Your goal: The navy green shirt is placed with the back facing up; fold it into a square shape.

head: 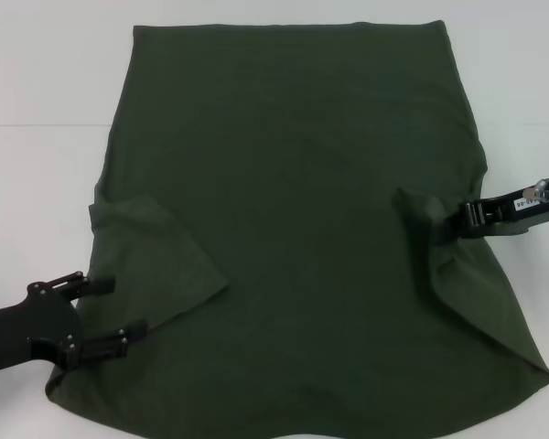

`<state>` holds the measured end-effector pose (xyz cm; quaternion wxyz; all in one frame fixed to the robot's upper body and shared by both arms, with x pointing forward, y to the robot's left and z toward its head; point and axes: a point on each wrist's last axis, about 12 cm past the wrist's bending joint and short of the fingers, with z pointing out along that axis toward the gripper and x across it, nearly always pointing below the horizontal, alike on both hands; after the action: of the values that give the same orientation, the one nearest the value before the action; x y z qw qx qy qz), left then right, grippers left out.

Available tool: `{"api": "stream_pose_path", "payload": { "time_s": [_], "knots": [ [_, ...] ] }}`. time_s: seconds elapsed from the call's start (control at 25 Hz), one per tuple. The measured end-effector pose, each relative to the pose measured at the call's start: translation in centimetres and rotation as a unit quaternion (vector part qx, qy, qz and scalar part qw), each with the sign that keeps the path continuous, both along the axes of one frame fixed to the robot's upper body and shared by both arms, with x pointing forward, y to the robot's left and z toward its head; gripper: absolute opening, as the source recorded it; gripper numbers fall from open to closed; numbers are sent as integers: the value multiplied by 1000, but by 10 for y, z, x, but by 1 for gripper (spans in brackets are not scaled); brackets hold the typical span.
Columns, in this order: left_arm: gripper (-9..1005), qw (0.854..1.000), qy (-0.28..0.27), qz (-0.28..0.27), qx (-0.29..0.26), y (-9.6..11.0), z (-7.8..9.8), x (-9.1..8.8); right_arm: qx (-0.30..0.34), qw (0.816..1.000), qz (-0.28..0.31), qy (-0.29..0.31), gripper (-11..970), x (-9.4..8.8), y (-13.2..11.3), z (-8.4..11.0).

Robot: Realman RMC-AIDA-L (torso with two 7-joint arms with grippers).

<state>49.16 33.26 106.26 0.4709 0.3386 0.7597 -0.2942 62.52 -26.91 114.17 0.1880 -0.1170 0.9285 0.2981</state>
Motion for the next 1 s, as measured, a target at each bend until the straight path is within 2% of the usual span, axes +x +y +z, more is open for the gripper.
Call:
{"api": "stream_pose_path", "payload": {
  "time_s": [0.48, 0.64, 0.84, 1.0],
  "knots": [
    [848, 1000, -4, -2, 3, 0, 1, 2, 17, 1000, -14, -4, 13, 1, 2, -3],
    [848, 1000, -4, -3, 2, 0, 2, 2, 29, 999, -16, -8, 107, 0, -1, -3],
    [848, 1000, -5, 1, -3, 1, 2, 3, 54, 998, -24, -17, 337, -5, -10, -4],
    [849, 1000, -4, 21, -23, 4, 4, 2, 90, 995, -11, -38, 424, -16, -21, -6]
  ]
}}
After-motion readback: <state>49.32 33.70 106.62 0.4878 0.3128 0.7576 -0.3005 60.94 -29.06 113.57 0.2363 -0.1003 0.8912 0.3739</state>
